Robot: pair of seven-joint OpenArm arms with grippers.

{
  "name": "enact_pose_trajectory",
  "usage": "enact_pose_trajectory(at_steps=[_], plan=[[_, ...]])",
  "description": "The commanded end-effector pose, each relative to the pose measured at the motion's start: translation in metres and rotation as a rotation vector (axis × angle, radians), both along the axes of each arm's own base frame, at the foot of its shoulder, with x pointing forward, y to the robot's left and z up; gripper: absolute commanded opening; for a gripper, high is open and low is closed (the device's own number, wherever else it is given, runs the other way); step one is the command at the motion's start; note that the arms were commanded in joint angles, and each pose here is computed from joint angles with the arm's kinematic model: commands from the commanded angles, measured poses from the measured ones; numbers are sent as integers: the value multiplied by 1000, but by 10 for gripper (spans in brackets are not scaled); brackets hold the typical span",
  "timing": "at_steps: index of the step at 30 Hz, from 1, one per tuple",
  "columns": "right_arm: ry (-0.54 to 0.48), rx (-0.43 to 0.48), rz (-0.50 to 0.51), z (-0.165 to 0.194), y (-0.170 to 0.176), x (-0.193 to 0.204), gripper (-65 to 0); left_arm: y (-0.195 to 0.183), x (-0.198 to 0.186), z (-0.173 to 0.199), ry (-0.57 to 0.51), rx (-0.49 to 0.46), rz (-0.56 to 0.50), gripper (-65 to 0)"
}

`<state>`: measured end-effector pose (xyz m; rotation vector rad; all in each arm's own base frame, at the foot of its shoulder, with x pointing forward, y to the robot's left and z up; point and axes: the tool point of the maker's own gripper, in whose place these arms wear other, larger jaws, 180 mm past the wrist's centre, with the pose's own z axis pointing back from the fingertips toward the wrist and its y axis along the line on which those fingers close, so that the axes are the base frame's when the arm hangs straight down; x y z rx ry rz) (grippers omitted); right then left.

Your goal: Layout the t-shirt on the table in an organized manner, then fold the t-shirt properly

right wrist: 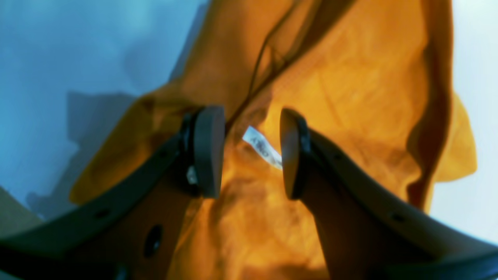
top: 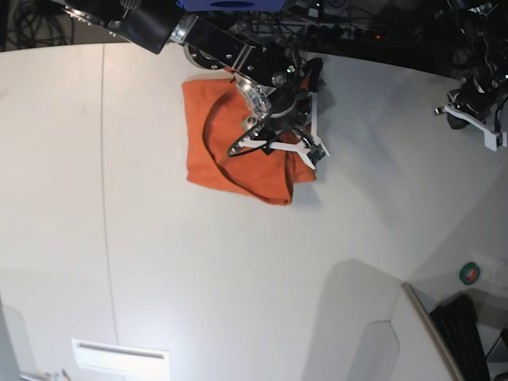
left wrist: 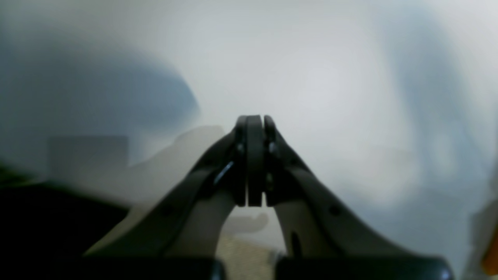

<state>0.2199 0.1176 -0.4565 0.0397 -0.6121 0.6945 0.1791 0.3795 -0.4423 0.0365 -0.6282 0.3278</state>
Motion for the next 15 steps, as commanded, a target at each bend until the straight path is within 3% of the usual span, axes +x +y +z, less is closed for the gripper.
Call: enact_pose_trajectory(at_steps=[1, 7, 11, 15], plan=[[-33, 28, 2, 9, 9, 6, -437, 9, 2, 12, -31, 24, 1, -650], [-24, -1, -2, -1, 0, 5, -449, 24, -11, 14, -9, 46, 23, -650], [-24, -2, -2, -1, 0, 5, -650, 24, -11, 14, -11, 47, 25, -650], [-18, -2, -3, -1, 0, 4, -650, 22, -8, 14, -14, 45, 19, -650]])
